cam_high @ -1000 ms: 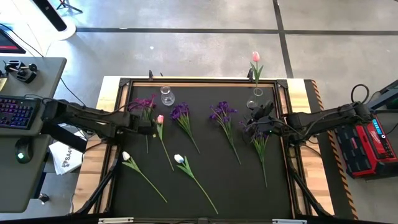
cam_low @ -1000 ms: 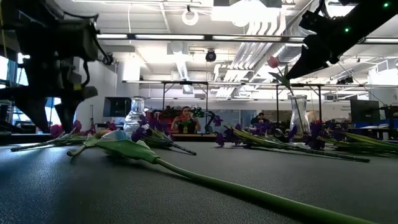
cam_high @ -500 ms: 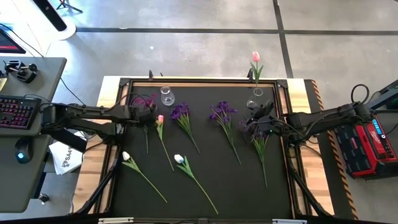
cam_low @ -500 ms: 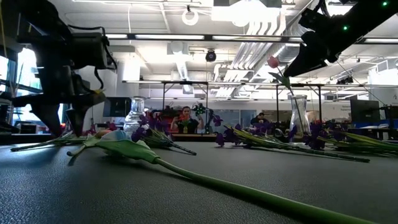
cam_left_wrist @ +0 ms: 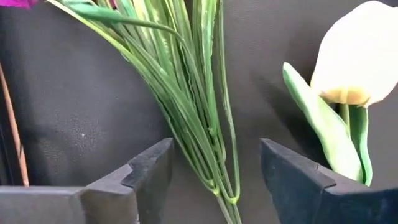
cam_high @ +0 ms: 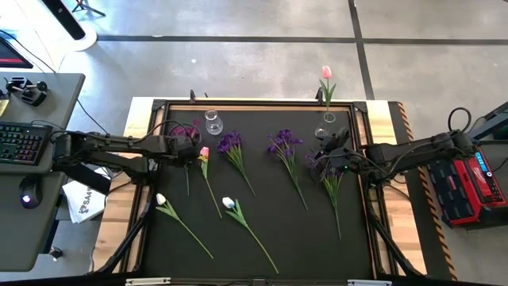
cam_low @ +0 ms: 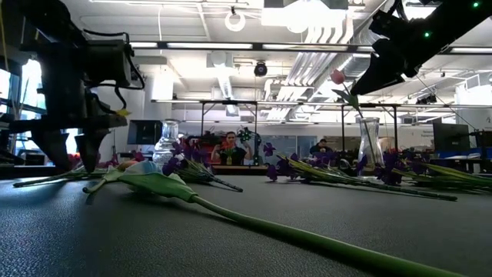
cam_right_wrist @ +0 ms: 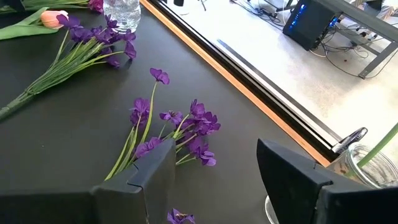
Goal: Sort flowers into vase by color
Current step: Put the purple flowers into the left transparent vase
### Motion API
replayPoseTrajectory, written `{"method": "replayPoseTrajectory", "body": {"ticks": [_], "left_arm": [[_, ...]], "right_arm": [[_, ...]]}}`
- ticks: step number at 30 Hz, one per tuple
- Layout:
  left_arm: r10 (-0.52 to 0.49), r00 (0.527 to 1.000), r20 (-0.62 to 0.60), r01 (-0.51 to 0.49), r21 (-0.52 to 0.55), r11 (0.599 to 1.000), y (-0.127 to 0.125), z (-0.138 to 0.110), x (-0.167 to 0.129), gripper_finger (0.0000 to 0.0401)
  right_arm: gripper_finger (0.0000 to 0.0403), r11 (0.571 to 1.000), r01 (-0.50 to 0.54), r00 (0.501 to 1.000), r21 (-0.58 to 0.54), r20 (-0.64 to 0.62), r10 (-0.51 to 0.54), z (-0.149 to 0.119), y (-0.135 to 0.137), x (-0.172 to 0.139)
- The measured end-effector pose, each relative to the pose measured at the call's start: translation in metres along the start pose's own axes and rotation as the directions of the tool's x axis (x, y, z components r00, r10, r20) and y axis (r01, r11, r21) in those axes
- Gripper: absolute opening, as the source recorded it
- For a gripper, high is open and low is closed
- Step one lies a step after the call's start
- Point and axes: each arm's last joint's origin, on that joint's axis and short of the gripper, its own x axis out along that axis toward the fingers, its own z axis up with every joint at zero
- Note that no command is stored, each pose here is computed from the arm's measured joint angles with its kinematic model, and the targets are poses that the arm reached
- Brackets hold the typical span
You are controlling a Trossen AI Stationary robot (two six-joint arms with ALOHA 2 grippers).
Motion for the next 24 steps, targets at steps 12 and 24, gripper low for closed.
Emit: {"method": "replayPoseTrajectory", "body": {"ticks": [12,24], "left_arm": [[0.104,0.994,-0.032,-0.104,0.001,0.995,-0.009,-0.001,0.018,0.0208],[0.126,0.991,-0.049,-0.125,0.038,0.991,-0.006,-0.002,0.016,0.0041]], "right_arm": [[0.0208,1.0,0.0,1.0,-0.003,-0.003,0.0,0.0,0.0,0.0],[0.0208,1.0,-0.005,1.0,-0.001,-0.002,0.005,0.0,0.0,0.0]]}}
